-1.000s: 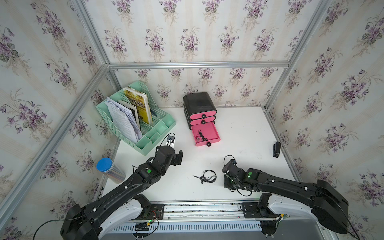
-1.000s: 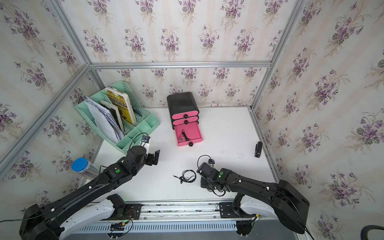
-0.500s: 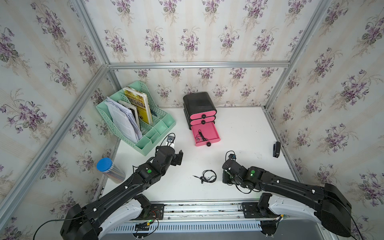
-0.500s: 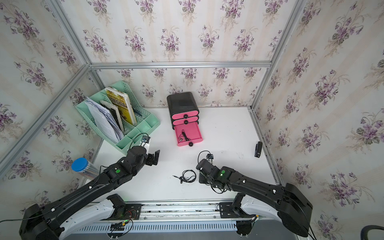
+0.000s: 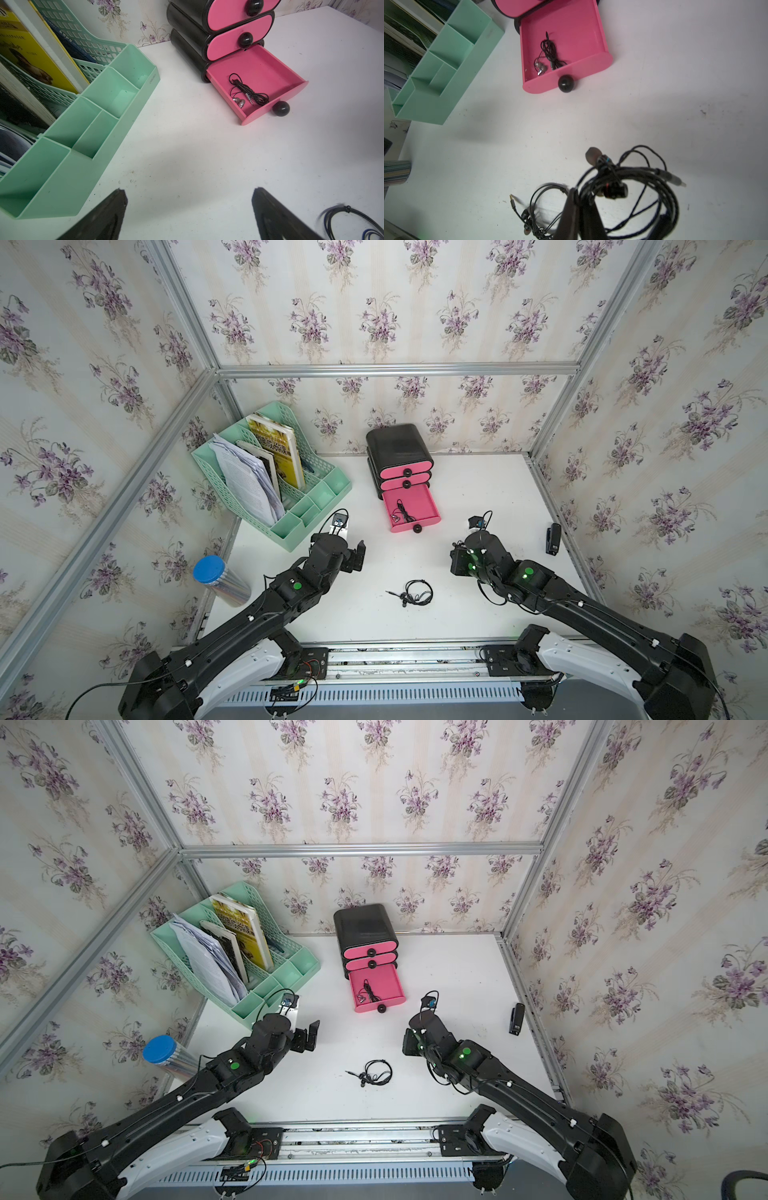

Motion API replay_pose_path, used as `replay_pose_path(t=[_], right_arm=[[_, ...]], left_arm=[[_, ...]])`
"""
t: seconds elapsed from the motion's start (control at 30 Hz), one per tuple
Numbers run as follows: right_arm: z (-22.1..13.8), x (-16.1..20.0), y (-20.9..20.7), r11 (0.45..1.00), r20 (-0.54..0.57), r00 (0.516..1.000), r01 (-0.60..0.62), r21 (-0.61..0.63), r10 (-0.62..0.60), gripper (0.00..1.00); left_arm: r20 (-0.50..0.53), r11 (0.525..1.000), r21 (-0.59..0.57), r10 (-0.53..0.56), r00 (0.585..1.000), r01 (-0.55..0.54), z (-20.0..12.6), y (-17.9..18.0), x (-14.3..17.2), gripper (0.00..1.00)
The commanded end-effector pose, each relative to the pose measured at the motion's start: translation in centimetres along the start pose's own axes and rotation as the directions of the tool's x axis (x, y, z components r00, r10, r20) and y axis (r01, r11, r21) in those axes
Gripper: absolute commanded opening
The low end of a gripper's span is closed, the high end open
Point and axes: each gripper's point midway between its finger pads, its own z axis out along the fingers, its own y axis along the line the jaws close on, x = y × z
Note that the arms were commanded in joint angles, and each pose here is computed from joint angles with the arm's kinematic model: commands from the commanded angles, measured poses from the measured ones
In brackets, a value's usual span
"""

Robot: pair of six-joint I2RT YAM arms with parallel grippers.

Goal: Place the wired earphones into the drawer by color
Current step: Place the wired earphones in the drawer.

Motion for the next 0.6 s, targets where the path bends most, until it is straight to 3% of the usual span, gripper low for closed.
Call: replay_pose_path(t=[0.0,0.13,0.57], right_arm=[[-0.2,-2.1,0.8,0.997,0.071,0.997,0.032,-0.069,-0.027,0.0],[0.2,-3.4,0.6,0.99,0.09,0.996,0.01,-0.138,0.003,0.0],[3.4,-7.9,-0.9,0.99,0.105,0.994,0.003,-0.138,0.012,0.0]], left_arm=[[0.024,1.0,0.019,-0.025,0.999,0.025,-0.2,-0.2,-0.2,0.99],[0.026,0.999,0.022,-0.03,0.999,0.029,-0.5,-0.1,0.0,0.99],[0.036,0.998,0.057,0.029,0.999,-0.031,0.1,-1.2,-1.2,0.99]])
